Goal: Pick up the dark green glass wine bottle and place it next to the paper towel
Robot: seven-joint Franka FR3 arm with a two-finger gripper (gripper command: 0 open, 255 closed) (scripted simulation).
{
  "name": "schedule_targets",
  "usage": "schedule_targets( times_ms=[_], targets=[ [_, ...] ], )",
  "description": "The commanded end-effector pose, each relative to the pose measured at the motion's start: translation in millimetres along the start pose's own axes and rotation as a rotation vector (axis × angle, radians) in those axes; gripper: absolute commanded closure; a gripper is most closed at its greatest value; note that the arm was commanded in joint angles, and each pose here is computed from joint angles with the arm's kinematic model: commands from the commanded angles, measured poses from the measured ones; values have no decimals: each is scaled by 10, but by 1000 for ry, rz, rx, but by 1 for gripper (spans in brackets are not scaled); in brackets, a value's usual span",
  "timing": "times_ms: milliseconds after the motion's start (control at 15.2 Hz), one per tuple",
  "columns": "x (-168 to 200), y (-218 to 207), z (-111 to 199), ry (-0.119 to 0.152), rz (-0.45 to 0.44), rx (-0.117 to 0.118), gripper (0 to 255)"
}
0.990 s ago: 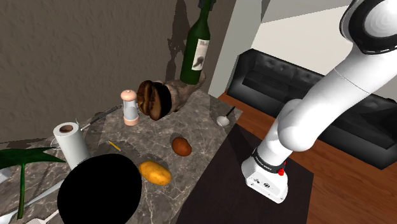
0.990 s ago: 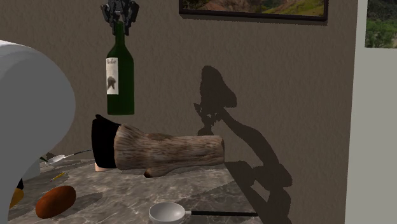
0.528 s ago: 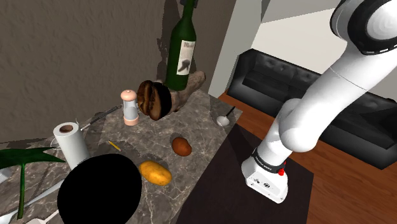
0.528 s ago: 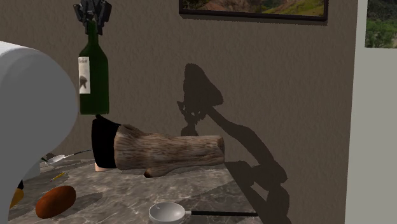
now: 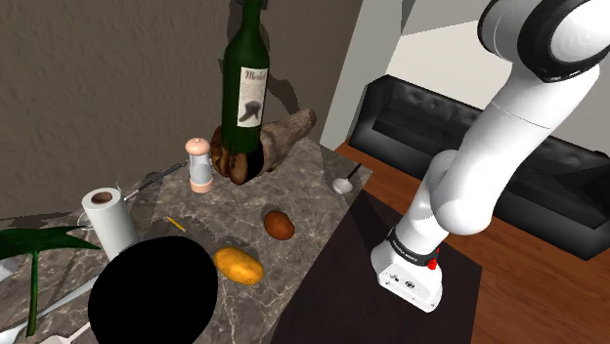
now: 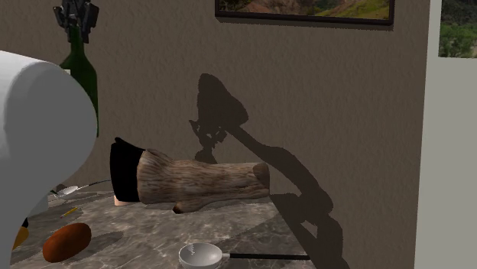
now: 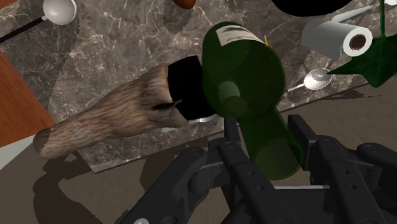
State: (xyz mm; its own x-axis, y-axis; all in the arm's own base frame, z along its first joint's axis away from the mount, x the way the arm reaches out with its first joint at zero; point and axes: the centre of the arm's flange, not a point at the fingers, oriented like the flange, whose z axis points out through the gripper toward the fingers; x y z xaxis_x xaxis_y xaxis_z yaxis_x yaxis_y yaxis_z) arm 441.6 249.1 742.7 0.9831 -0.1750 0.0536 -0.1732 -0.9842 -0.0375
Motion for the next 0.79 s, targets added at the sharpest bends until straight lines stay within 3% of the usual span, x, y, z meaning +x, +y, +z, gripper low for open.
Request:
schedule_targets(
  times_ms=[0, 396, 726],
  targets=[
    [-43, -257, -11, 0, 2, 1, 255],
    [-216, -1059, 7, 0, 2, 1, 255],
    [-230, -1049, 271, 0, 2, 1, 255]
  ],
)
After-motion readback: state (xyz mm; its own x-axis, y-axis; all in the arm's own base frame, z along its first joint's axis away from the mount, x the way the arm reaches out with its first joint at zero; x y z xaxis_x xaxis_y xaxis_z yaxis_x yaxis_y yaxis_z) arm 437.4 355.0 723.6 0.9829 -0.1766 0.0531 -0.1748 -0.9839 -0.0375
